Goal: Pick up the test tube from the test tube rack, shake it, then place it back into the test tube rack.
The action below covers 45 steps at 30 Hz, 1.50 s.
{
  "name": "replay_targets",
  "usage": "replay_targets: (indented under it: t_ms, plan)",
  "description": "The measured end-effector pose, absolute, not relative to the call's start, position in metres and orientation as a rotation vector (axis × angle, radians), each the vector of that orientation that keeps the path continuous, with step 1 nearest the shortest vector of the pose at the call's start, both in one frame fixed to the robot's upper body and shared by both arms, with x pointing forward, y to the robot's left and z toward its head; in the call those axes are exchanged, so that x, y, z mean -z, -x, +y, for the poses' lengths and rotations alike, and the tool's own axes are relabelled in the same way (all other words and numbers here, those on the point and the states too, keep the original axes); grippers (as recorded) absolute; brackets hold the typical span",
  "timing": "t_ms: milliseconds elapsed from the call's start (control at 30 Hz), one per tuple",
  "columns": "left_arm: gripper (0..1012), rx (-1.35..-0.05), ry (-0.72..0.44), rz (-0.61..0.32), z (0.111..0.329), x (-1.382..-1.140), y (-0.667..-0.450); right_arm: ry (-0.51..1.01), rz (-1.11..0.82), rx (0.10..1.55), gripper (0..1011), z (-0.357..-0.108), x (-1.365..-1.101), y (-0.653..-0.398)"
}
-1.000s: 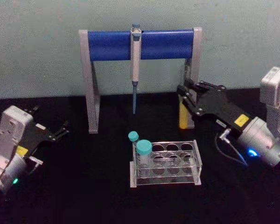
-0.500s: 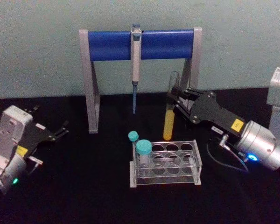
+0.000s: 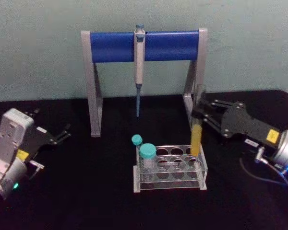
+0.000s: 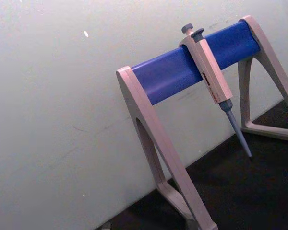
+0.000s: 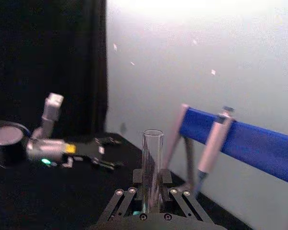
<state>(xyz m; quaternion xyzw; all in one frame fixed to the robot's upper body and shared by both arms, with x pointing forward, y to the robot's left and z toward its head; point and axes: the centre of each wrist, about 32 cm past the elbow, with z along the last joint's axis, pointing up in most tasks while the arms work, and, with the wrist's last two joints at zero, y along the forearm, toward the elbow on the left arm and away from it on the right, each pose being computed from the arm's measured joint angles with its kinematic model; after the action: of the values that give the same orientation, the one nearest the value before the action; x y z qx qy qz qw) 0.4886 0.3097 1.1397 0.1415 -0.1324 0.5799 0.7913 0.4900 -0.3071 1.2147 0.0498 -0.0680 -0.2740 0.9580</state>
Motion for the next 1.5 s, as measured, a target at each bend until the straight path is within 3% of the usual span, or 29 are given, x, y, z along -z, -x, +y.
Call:
replay_targets:
  t_ms: [233,700,1133,1500]
  plan:
    - [1001,-1.248,-0.304,-0.285,0.310,-1.140,-0.489,-0.024,-0.198,0.651,229,-0.316,-1.220,-0.485]
    - [1001,-1.248,-0.304,-0.285,0.310,-1.140,-0.489,-0.045,-0.281,0.756,229,-0.291,-1.211,-0.502]
    - [1001,-1.248,-0.305,-0.285,0.310,-1.140,-0.489,-0.160,-0.182,0.655,229,-0.275,-1.200,-0.514]
    - [1001,-1.248,-0.304,-0.285,0.310,-1.140,-0.489,-0.147,-0.137,0.538,229,-0.284,-1.203,-0.508]
